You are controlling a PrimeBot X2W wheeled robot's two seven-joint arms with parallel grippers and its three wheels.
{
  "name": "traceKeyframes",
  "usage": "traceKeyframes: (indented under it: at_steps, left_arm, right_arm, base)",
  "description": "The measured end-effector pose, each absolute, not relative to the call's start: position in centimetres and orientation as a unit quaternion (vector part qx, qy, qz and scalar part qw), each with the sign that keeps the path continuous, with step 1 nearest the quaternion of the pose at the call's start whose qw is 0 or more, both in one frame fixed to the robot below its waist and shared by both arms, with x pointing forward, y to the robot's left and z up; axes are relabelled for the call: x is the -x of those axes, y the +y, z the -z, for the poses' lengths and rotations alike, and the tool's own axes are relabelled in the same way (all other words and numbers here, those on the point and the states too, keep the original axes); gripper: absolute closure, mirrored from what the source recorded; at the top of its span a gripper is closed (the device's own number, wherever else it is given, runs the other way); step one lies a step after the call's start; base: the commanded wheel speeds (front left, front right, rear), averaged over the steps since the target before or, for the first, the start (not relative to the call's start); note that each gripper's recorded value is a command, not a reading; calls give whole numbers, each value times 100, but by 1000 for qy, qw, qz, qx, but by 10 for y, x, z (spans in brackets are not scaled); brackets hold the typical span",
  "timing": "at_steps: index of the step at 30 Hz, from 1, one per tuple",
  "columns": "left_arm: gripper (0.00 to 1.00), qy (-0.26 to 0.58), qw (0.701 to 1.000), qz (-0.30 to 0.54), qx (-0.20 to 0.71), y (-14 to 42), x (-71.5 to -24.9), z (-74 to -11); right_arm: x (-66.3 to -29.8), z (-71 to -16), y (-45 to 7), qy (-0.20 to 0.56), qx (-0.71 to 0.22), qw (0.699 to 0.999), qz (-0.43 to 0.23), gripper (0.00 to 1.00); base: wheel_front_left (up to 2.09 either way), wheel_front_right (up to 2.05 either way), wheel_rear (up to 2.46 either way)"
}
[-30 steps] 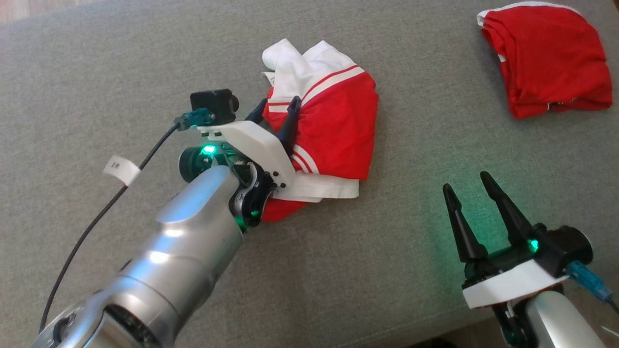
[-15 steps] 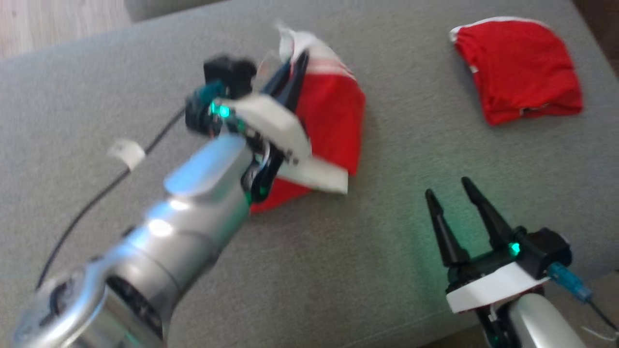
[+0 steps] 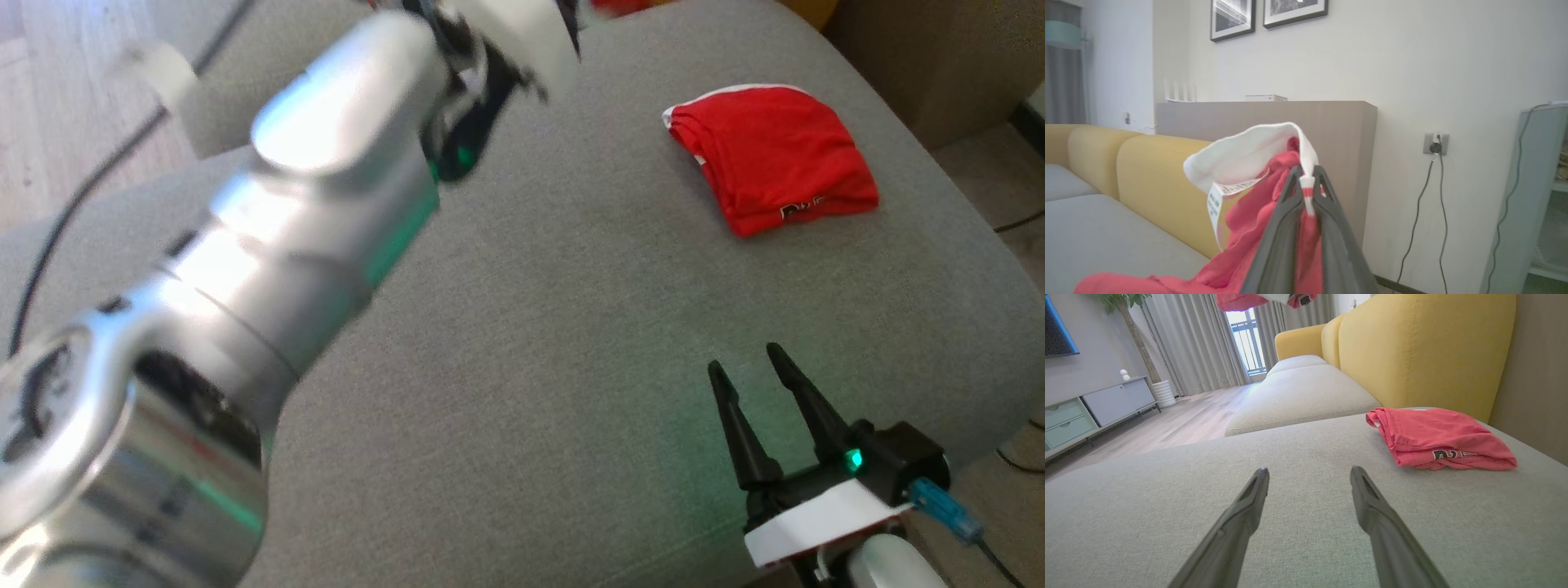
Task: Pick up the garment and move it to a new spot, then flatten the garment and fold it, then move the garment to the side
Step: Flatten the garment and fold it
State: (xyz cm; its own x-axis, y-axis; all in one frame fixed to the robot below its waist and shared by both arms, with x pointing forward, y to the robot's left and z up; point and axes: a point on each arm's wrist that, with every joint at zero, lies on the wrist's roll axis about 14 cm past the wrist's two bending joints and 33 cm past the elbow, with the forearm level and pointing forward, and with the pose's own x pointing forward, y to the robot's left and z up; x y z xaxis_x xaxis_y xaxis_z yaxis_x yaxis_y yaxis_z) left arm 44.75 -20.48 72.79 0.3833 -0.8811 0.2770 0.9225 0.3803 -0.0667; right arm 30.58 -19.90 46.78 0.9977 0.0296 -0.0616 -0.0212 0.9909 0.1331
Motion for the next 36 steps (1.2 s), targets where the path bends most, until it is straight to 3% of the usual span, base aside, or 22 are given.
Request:
traceKeyframes:
  at_steps: [3,10,15,16,17,18,19,36]
  left_arm:
    - [100,-76,819,562,84,-206,-432,-693]
    - [100,112,828,547,50,-160,-393,-494]
    - [100,199,827,520,80,-132,-360,-430]
    - [96,215,823,519,86,-129,-351,-422]
    - [68,231,819,517,91,-127,-343,-415]
    - [25,244,814,518,98,-126,-334,-411]
    - [0,251,811,519,104,-126,-328,-410]
    - [0,273,804,486,207,-137,-350,-448]
  right_arm:
    - [-305,-469,-201,29,-69,997,-9,0]
    - [-320,-458,-190,49,-69,996,-31,0]
    - [-332,-450,-187,62,-66,995,-42,0]
    - [-334,-449,-185,64,-65,995,-46,0]
    - [-336,-448,-184,65,-64,995,-50,0]
    - [-337,-448,-182,66,-63,994,-53,0]
    - [-338,-448,-181,65,-62,994,-56,0]
    - [-336,-449,-177,65,-55,994,-69,0]
  base:
    - [0,0,0]
    - [0,0,0]
    - [0,0,0]
    - [0,0,0]
    - [0,0,0]
    - [0,0,0]
    - [0,0,0]
    - [0,0,0]
